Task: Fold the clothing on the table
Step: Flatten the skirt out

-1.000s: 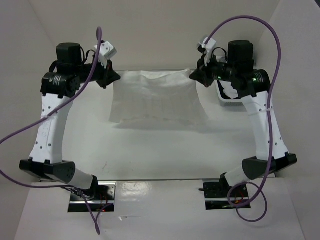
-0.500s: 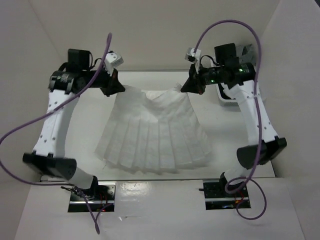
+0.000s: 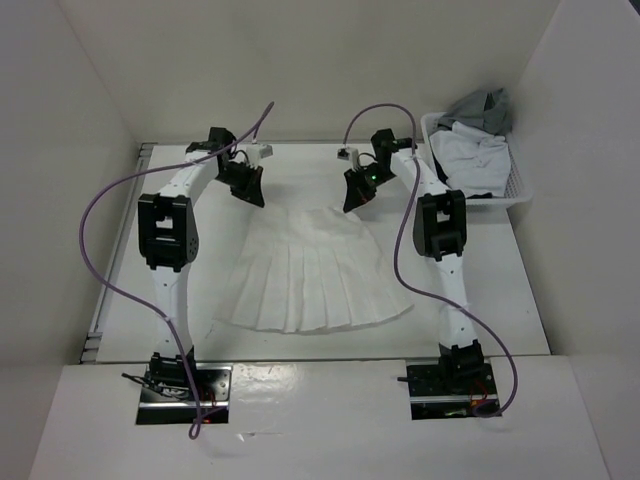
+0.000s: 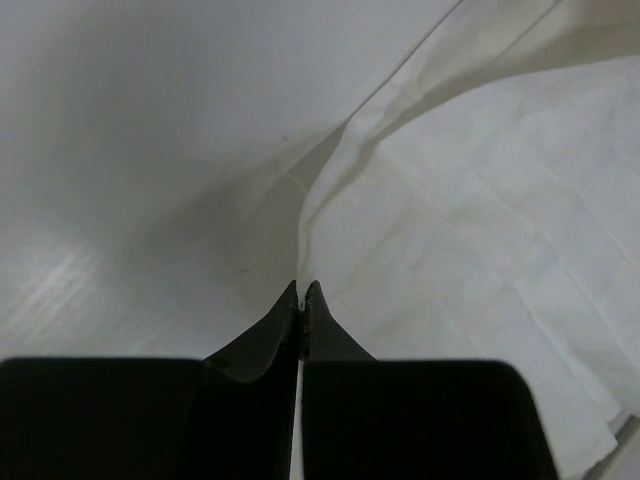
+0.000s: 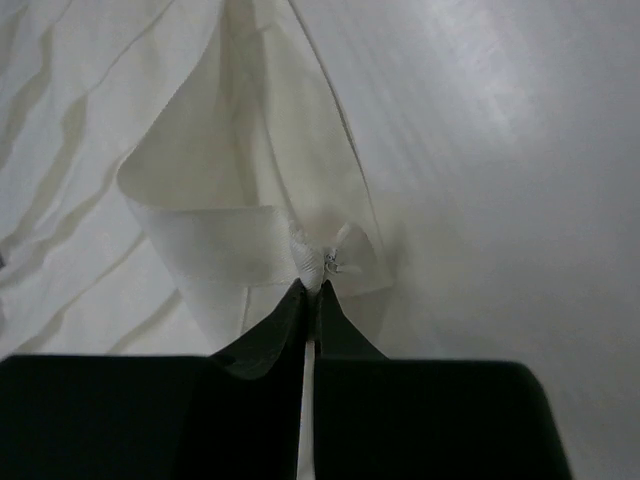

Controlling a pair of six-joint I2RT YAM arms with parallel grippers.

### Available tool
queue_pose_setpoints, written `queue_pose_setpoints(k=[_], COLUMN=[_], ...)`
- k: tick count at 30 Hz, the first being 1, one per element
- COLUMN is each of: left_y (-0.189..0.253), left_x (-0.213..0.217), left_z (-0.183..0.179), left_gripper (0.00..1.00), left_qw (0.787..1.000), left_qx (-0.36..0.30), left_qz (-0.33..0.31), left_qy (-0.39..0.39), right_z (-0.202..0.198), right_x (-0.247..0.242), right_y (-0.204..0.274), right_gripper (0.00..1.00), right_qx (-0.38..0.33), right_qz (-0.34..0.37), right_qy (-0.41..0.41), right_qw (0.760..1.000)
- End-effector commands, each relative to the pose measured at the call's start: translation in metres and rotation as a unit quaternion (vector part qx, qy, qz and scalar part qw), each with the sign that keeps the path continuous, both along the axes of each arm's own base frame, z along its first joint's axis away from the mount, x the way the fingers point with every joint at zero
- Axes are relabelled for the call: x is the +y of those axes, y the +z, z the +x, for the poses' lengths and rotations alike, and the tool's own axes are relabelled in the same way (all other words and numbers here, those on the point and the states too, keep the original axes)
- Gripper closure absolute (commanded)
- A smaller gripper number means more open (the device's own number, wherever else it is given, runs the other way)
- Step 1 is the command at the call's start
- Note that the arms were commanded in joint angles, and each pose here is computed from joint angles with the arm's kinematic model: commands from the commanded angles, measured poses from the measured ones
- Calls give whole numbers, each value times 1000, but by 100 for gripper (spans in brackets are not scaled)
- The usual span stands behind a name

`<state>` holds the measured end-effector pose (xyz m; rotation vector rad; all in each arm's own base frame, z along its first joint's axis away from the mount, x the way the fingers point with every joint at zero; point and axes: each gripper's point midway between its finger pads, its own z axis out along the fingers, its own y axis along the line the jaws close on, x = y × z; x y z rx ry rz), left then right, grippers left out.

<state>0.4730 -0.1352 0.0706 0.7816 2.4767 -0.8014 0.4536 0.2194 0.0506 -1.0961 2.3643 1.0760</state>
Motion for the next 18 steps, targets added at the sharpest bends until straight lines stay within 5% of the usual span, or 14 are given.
queue_pose_setpoints(k=[1,8,11,12,13,18], left_y=[29,20,16,16,18,61], left_x=[5,24,28,36,35,87], left_z=[44,79,83,87,92,113], left_gripper=[100,100,64,52,37,19], left_qw=[997,992,992,990,989,963], left_qx=[-81,-112,-103,-103,-111,-149], left_qz=[-3,40,36,41,37,69], left_qy=[14,51,65,83,89,212], right_z=[46,105,123,128,133,164], right_x=[-2,-2,-9,-18,-20,-51], right_y=[41,49,51,40,44,119], right_gripper=[100,100,62,30,22,5], right_qx=[-76,-150,-166,-155,-164,-241], right_qz=[10,-5,-42,-68,-73,-104], right_qy=[-23,-81,-134,-164,-177,-306], right_qw=[997,985,976,972,968,915])
